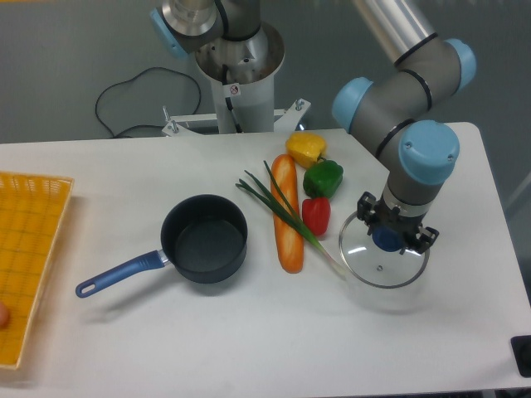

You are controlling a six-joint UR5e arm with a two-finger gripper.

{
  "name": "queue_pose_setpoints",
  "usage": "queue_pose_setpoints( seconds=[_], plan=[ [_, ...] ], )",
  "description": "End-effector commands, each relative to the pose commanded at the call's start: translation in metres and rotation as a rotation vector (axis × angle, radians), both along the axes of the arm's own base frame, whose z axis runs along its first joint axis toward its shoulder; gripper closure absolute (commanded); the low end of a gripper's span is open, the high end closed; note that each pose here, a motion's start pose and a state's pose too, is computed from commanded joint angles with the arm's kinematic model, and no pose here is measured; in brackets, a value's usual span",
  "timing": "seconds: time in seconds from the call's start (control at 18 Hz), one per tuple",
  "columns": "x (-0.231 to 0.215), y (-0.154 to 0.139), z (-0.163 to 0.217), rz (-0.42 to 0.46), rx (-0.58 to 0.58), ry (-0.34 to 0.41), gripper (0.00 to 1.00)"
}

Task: Place the lid on the table
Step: 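Lower the held glass lid flat onto the table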

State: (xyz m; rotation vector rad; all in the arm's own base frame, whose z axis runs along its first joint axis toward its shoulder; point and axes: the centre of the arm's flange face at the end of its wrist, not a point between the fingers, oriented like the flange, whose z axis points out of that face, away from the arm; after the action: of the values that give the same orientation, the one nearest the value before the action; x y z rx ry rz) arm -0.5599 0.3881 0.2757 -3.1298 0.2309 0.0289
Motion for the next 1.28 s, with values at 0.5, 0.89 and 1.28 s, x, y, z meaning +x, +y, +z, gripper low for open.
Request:
queue_pose_setpoints(
  seconds=[0.5,0.89,1.28],
  plan=[
    [-0.029,-0.027,-0.04,0.011,-0.011,-0.026,0.44],
    [-0.029,-0.028,-0.051,0.017,-0.016,-0.041,0.44],
    [-0.029,-0.025,-0.06,0.014,-0.014,-0.036,0.44]
  ],
)
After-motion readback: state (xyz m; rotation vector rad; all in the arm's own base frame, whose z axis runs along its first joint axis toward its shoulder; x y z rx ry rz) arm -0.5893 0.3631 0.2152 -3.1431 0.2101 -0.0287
